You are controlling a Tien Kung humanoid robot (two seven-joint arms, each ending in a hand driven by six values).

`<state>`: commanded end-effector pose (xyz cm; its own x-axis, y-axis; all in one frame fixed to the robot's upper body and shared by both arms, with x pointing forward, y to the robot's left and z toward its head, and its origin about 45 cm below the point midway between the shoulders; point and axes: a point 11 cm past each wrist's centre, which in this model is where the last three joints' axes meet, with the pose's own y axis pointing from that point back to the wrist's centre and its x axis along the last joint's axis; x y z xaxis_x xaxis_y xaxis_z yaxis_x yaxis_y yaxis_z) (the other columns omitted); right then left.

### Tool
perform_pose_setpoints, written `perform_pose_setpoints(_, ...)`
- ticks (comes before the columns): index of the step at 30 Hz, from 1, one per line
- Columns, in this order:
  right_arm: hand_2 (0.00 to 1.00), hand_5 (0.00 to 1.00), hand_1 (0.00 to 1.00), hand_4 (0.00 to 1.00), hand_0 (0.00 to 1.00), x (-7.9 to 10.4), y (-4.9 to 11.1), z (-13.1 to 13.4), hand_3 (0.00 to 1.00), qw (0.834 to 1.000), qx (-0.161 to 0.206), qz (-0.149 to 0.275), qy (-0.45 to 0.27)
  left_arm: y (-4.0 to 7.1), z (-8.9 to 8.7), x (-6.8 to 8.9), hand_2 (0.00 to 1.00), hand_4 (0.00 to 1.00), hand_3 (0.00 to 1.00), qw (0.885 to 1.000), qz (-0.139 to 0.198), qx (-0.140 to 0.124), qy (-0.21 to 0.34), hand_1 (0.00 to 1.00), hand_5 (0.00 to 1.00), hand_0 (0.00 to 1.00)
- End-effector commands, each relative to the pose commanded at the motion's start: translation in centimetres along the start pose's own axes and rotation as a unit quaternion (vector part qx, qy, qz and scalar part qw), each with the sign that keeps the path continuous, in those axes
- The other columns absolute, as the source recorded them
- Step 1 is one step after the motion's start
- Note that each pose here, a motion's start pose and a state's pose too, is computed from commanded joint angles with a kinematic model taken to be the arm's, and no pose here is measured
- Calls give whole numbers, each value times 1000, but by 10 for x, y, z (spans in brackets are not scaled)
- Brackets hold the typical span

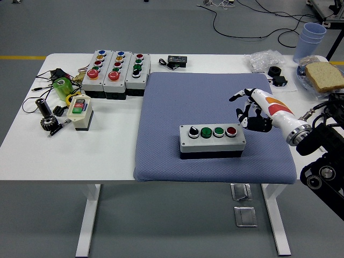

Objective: Pick up the button,place it on the desk,press the button,press the button

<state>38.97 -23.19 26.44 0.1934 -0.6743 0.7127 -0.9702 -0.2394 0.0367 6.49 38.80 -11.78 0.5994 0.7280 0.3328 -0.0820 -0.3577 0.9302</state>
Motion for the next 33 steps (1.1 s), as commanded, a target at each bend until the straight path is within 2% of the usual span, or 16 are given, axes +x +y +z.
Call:
perform_pose_setpoints(4, 520, 290, 389, 719, 505, 6, 2, 6, 879, 995, 3, 25, -95, 0, 2, 1, 662, 332, 563, 1000, 1, -1, 2, 641, 848, 657)
perform_pose_setpoints(5, 682, 385, 586, 774, 690, 7, 3, 6, 917, 993, 8, 32, -116, 0, 2, 1, 661, 332, 563, 1000, 1, -2, 2, 641, 847, 657)
perform_pose_setpoints(10, 682, 385, 586, 774, 690, 10, 6, 8, 917, 974, 21, 41, -221, 0, 3, 2, 661, 332, 563, 1000, 2, -3, 2, 641, 847, 657)
perform_pose_setpoints(11, 838, 402, 730, 787, 808, 11, 6, 8, 929, 968, 23, 43, -245, 0, 4, 2, 662, 332, 562, 1000, 2, -3, 2, 641, 847, 657)
perform_pose_setpoints(14, 838, 402, 730, 787, 808, 13, 7, 10, 929, 950, 27, 48, -308, 0, 4, 3, 662, 332, 562, 1000, 3, -4, 2, 641, 847, 657)
perform_pose_setpoints(16, 838, 402, 730, 787, 808, 17, 9, 14, 929, 933, 32, 59, -353, 0, 5, 3, 662, 332, 562, 1000, 3, -4, 2, 641, 847, 657)
perform_pose_setpoints(17, 855, 423, 776, 794, 824, 18, 10, 16, 860, 924, 33, 65, -375, 0, 5, 3, 662, 332, 561, 1000, 3, -4, 2, 641, 846, 657)
perform_pose_setpoints(22, 855, 423, 776, 794, 824, 21, 15, 37, 860, 875, 2, 93, -476, 0, 5, 3, 662, 332, 561, 1000, 3, -5, 1, 641, 846, 657)
perform_pose_setpoints(26, 845, 431, 774, 785, 818, 16, 19, 57, 845, 825, -33, 105, -554, 0, 5, 3, 661, 332, 560, 1000, 3, -5, 1, 641, 845, 657)
perform_pose_setpoints(28, 845, 431, 774, 785, 818, 10, 22, 68, 845, 794, -52, 109, -596, 1, 5, 3, 661, 332, 560, 1000, 3, -5, 0, 641, 845, 657)
perform_pose_setpoints(29, 804, 416, 734, 768, 771, 9, 22, 70, 808, 782, -57, 109, -611, 1, 5, 3, 661, 332, 560, 1000, 3, -5, 0, 641, 845, 657)
perform_pose_setpoints(31, 804, 416, 734, 768, 771, 1, 26, 77, 808, 755, -74, 114, -642, 1, 6, 3, 661, 332, 560, 1000, 3, -5, -1, 641, 845, 657)
perform_pose_setpoints(33, 804, 416, 734, 768, 771, -3, 28, 80, 808, 742, -79, 116, -655, 1, 6, 3, 661, 332, 560, 1000, 3, -5, -1, 641, 845, 657)
